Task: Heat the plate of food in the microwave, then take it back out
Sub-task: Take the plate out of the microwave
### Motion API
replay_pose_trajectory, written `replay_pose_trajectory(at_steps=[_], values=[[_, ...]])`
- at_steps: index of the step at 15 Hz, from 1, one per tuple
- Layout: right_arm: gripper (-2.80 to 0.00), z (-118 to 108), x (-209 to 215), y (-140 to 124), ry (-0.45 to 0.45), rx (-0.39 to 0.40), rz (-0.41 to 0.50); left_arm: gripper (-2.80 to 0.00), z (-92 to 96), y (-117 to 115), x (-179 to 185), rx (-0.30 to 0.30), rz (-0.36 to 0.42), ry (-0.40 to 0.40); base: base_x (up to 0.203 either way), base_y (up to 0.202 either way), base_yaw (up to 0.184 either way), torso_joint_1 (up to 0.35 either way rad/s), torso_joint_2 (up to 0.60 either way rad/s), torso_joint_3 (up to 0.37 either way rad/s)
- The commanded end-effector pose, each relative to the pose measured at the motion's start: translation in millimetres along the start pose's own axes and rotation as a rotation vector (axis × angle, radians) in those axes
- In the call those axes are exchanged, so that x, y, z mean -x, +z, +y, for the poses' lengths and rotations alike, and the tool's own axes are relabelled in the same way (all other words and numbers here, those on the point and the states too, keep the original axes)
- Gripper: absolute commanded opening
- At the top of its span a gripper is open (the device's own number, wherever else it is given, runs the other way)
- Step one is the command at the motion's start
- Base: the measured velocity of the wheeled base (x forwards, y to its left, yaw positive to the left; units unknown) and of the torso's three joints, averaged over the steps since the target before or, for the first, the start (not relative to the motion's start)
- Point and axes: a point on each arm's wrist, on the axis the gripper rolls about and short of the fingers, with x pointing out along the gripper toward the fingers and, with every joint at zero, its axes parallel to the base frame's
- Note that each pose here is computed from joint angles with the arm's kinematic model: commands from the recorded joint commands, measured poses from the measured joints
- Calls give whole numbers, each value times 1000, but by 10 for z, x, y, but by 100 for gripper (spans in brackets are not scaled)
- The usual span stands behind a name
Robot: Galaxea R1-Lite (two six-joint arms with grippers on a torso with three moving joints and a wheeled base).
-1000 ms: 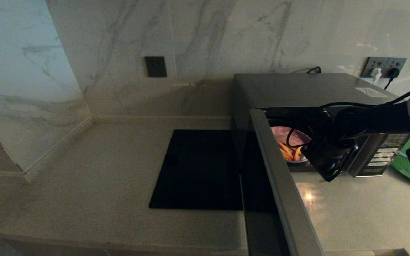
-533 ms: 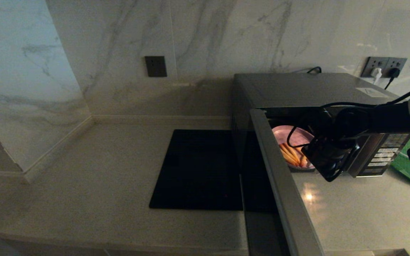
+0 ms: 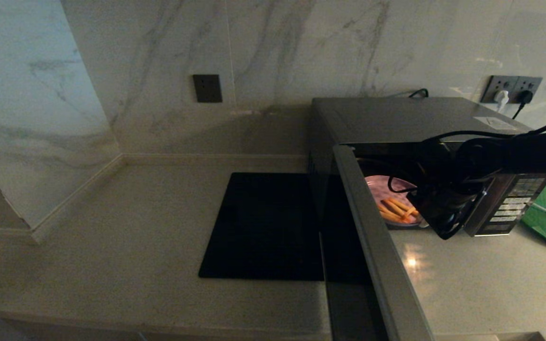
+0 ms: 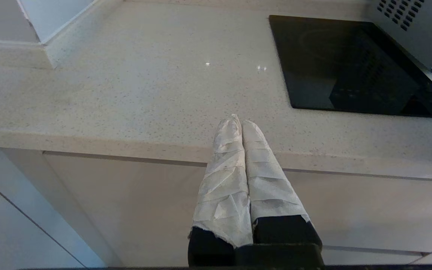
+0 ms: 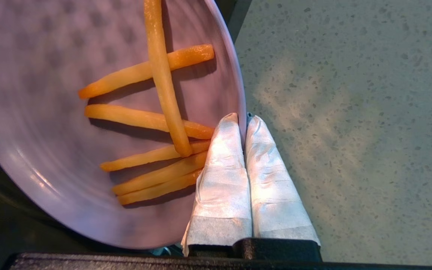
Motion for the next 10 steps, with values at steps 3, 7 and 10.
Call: replay_pose_trajectory(at_steps=[3, 7, 10], values=[[-280, -35, 161, 49, 22, -17, -9, -280, 0, 1, 0, 1, -1, 1, 0, 0, 0, 0, 0, 0], [-280, -92, 284, 80, 32, -23, -12, -280, 0, 0, 0, 1, -1, 2, 0, 0, 0, 0, 0, 0], [-280, -152, 360, 86, 32, -24, -12, -280, 0, 0, 0, 1, 0, 0, 0, 0, 0, 0, 0, 0]])
